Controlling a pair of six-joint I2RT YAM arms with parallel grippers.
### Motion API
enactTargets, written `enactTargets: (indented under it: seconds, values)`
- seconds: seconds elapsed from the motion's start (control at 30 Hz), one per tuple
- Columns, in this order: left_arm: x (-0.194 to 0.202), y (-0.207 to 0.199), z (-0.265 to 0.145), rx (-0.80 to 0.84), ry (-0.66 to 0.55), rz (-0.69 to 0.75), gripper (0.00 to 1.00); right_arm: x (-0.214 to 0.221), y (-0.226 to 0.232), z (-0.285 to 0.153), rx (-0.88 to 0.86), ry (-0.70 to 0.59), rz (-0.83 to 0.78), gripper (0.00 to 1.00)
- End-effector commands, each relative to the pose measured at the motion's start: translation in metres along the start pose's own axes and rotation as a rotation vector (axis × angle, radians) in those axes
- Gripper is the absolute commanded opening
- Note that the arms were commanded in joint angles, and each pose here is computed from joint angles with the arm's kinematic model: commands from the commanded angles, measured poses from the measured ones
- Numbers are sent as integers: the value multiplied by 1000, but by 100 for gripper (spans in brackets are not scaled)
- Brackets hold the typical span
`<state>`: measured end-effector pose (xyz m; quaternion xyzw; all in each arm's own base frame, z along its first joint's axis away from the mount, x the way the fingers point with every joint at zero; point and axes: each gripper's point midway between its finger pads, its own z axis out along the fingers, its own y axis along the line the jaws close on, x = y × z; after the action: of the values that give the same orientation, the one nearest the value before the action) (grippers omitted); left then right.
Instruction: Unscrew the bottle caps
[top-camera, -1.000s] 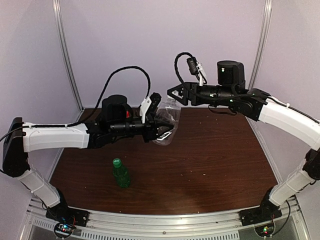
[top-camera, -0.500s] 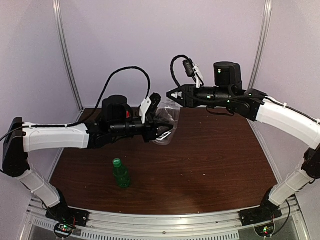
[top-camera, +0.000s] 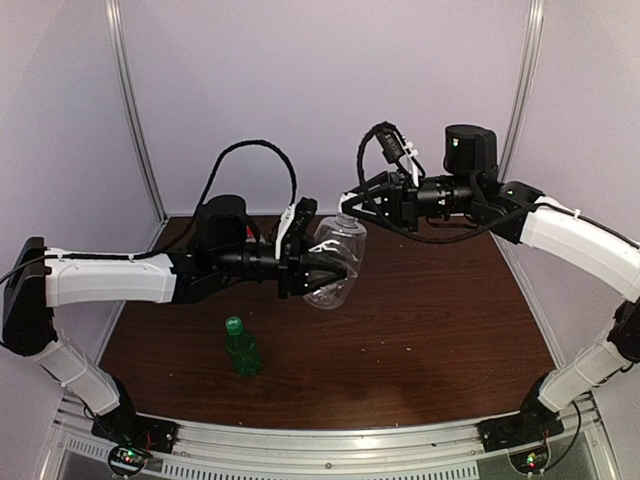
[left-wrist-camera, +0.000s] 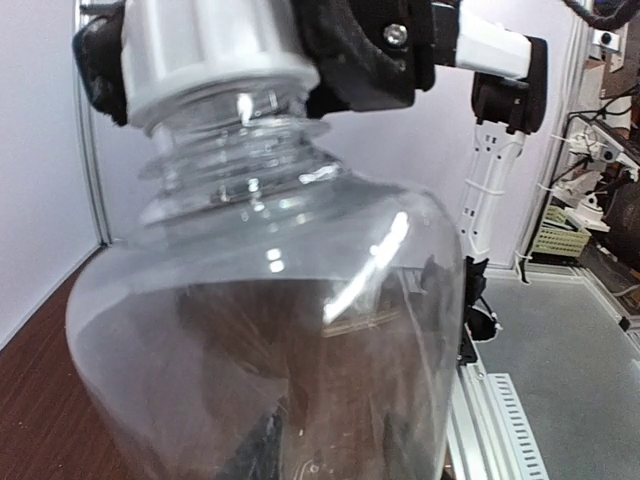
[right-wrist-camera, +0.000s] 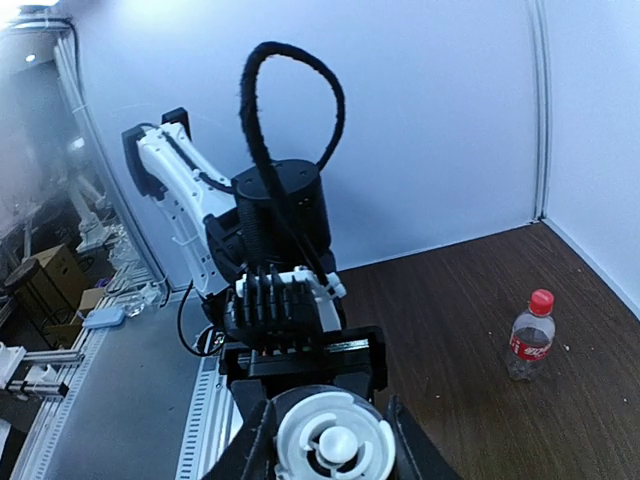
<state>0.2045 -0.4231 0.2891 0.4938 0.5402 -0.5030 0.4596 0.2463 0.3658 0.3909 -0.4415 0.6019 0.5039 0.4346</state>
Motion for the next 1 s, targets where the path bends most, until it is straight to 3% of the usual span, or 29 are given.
enactTargets:
  seconds: [0.0,0.37,0.63,0.97]
  values:
    - [-27,-45,-8,225,-89,51,35,4,29,-6,-211,14,-162,38]
    - [-24,-43,-6,230,-83,42,35,2,19,-7,-194,22,-133,50]
    - [-22,-24,-3,125,-62,26,35,-10,15,-14,-100,-17,-93,74]
    - [-23,-4,-2,6,-53,23,35,-25,17,-29,-11,-58,-32,91]
